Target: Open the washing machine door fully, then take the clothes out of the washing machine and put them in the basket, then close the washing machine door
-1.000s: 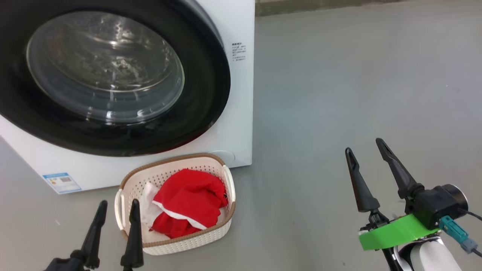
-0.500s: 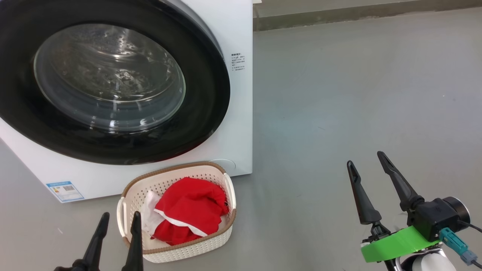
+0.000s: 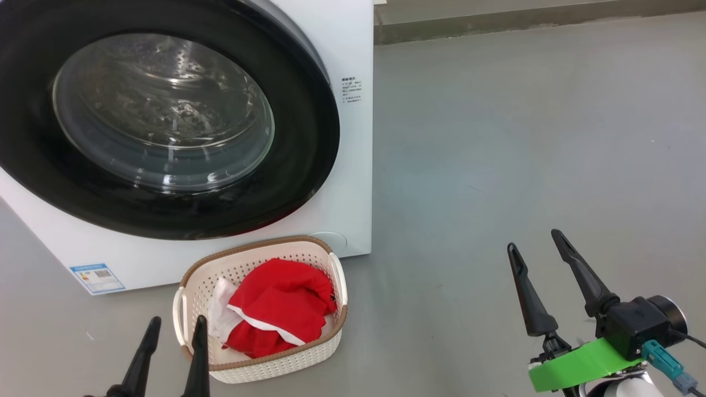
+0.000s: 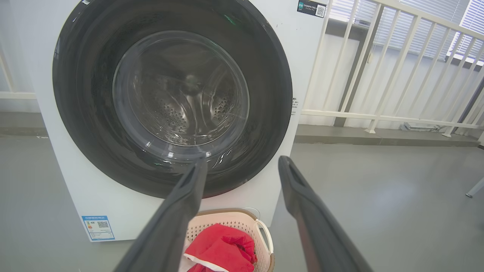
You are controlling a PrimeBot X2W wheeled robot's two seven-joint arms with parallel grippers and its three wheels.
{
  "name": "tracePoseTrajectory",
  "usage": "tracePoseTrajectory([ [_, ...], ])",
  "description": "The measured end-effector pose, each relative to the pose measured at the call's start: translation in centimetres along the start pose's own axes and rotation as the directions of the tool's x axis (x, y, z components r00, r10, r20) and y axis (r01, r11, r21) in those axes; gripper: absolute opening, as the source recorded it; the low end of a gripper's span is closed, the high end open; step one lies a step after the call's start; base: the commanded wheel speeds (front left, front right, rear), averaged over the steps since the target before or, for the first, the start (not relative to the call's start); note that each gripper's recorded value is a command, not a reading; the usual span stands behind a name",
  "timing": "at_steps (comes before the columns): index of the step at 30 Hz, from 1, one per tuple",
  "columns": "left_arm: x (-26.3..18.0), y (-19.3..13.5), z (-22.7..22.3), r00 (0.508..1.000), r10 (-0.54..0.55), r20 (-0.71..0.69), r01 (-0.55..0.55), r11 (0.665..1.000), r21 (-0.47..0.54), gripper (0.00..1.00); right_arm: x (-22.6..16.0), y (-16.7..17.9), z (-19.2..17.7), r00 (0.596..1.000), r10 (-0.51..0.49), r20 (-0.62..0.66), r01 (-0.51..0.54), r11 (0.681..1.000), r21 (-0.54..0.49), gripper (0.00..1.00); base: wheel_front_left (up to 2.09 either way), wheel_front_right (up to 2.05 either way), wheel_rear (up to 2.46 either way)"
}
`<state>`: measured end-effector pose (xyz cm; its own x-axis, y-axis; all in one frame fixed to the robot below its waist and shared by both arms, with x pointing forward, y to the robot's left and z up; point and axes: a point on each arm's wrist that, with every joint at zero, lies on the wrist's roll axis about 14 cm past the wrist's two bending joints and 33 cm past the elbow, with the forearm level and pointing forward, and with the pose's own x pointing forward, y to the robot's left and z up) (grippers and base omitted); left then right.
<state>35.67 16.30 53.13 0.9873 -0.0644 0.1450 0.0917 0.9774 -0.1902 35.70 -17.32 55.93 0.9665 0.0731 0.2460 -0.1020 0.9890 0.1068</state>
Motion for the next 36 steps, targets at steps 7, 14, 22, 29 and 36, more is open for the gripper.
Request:
tracePoseTrajectory([
  [7, 0.0, -0.1, 0.0, 1.000, -0.007, -0.001, 0.007, 1.000, 0.005, 0.00, -0.2, 0.0, -0.5, 1.000, -0.002, -0.016, 0.002, 1.000, 0.003, 0.00, 0.00, 0.00, 0.00],
  [14, -0.9, -0.4, -3.4, 0.994, 0.014, -0.105, -0.017, 0.999, -0.028, 0.00, -2.9, -0.5, -5.2, 0.984, -0.028, -0.174, 0.033, 0.999, 0.025, 0.00, 0.00, 0.00, 0.00],
  [22, -1.1, 0.2, -4.0, 0.989, 0.043, -0.138, -0.057, 0.993, -0.102, 0.00, -3.0, -0.7, -5.6, 0.981, -0.047, -0.188, 0.068, 0.992, 0.108, 0.00, 0.00, 0.00, 0.00],
  [29, -1.2, 0.8, -4.5, 0.984, 0.063, -0.165, -0.091, 0.982, -0.168, 0.00, -3.0, -1.0, -5.9, 0.977, -0.064, -0.205, 0.102, 0.978, 0.182, 0.00, 0.00, 0.00, 0.00],
  [36, -1.4, 1.2, -4.9, 0.979, 0.080, -0.190, -0.124, 0.964, -0.236, 0.00, -3.0, -1.3, -6.2, 0.973, -0.080, -0.219, 0.137, 0.956, 0.258, 0.00, 0.00, 0.00, 0.00],
])
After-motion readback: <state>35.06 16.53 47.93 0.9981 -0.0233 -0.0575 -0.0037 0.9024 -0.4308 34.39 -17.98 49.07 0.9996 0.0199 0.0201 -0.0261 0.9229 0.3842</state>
